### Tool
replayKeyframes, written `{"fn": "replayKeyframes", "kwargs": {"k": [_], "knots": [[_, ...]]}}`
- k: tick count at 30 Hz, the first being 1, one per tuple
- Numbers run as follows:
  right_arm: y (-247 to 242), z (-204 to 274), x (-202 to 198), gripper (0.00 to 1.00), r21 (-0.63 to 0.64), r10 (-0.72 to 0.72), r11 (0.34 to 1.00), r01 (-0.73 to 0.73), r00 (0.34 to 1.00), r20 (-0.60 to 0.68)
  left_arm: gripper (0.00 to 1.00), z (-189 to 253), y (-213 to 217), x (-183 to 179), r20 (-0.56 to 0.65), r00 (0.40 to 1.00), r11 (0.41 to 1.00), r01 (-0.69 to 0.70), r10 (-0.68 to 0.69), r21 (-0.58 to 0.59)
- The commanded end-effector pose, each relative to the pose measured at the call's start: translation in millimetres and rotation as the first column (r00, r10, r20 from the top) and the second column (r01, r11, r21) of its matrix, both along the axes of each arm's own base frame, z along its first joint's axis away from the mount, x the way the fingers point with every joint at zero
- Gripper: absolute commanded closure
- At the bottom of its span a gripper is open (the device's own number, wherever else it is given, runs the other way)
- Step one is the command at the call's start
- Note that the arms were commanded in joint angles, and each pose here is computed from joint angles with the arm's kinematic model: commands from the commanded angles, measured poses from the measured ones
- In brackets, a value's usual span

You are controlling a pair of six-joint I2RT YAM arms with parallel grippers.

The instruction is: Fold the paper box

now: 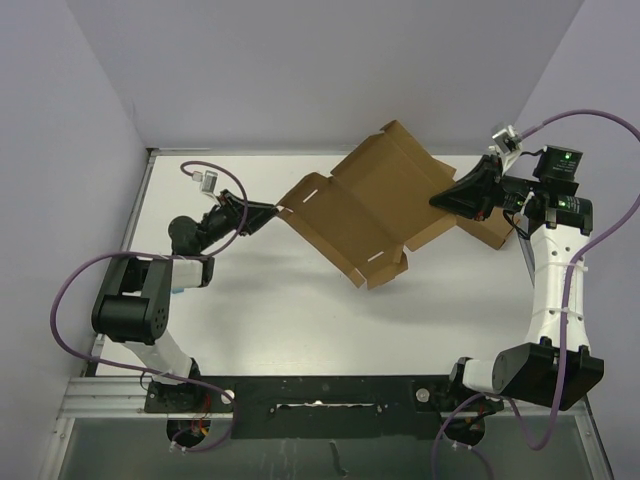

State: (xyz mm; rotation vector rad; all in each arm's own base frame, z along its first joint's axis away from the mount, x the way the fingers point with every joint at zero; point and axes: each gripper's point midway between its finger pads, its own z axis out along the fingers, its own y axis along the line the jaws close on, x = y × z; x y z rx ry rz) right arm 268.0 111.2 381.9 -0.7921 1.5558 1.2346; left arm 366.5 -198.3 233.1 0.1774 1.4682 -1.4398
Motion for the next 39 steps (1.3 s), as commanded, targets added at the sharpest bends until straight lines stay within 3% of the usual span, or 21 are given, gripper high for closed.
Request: {"fn": "replayKeyframes", "kwargs": {"k": [1, 12, 23, 39], "knots": [[10, 24, -27, 1.00, 0.046, 0.104, 0.993, -0.108, 0.992, 0.075, 0.62, 23, -11, -10, 0.136, 0.989, 0.998, 0.064, -0.065, 0.014], [11, 24, -28, 1.00, 0.046, 0.108, 0.993, -0.112, 0.991, 0.074, 0.61, 24, -20, -20, 0.141, 0.983, 0.993, 0.116, -0.118, 0.024], [12, 25, -31, 1.00, 0.044, 0.112, 0.992, -0.116, 0.991, 0.078, 0.61, 20, 13, -9, 0.083, 0.996, 1.000, -0.007, 0.008, -0.018], [13, 27, -33, 1.00, 0.043, 0.116, 0.992, -0.119, 0.990, 0.081, 0.59, 35, -11, -19, 0.116, 0.988, 0.995, 0.101, -0.099, -0.014]]}}
